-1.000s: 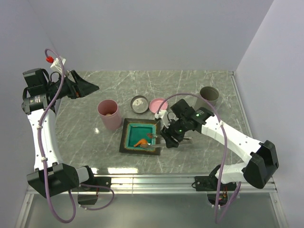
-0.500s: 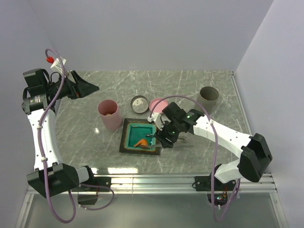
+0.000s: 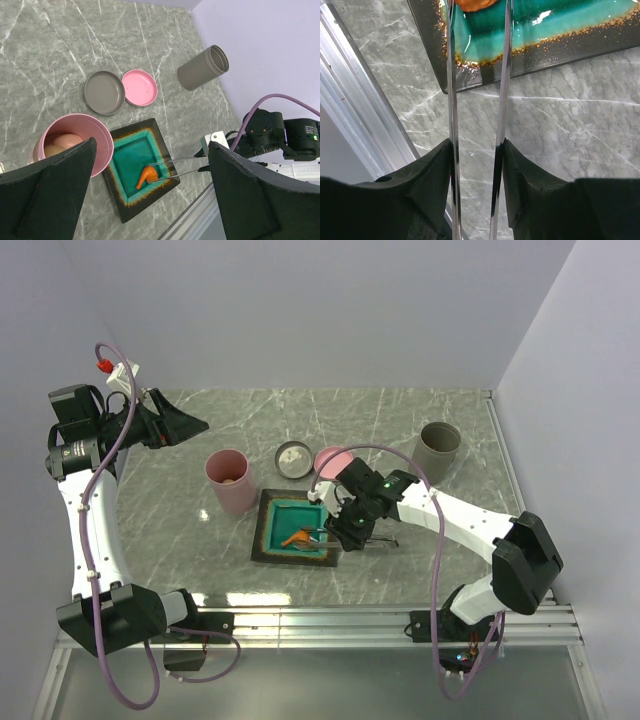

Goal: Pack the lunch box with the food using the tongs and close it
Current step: Pick up the food using the clamp

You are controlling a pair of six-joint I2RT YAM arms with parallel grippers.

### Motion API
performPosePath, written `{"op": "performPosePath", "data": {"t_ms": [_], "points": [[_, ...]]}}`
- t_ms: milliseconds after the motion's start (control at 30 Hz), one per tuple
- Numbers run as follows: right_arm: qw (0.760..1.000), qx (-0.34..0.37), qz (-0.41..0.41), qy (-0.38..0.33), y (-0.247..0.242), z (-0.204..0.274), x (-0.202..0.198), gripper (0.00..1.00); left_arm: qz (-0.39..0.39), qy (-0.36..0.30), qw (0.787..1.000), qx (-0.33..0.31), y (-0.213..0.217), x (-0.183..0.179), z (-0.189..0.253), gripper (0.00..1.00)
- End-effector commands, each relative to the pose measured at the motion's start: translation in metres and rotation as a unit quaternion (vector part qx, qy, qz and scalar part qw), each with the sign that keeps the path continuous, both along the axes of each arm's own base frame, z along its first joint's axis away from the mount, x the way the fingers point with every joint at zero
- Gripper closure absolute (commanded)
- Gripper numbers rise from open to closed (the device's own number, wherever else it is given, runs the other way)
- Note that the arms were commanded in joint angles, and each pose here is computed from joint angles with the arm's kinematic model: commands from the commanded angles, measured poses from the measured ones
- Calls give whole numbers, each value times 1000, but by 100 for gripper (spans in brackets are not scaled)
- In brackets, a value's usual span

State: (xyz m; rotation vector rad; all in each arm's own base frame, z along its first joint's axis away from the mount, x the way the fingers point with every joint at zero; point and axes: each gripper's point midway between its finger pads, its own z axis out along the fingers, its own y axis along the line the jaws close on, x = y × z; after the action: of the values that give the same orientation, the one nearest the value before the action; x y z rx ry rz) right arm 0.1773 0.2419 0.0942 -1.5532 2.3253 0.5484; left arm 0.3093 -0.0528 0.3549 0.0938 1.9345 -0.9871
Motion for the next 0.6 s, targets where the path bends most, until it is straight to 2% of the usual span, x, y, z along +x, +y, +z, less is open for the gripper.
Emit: {"op": "performPosePath", "data": {"t_ms": [0, 567], "points": [[999, 20, -5, -27, 5, 16, 8, 59, -4, -27, 1000, 12, 1, -1, 10, 1], [994, 88, -29, -61, 7, 83, 22, 62, -5, -28, 1000, 10, 1, 1, 13, 1]]}}
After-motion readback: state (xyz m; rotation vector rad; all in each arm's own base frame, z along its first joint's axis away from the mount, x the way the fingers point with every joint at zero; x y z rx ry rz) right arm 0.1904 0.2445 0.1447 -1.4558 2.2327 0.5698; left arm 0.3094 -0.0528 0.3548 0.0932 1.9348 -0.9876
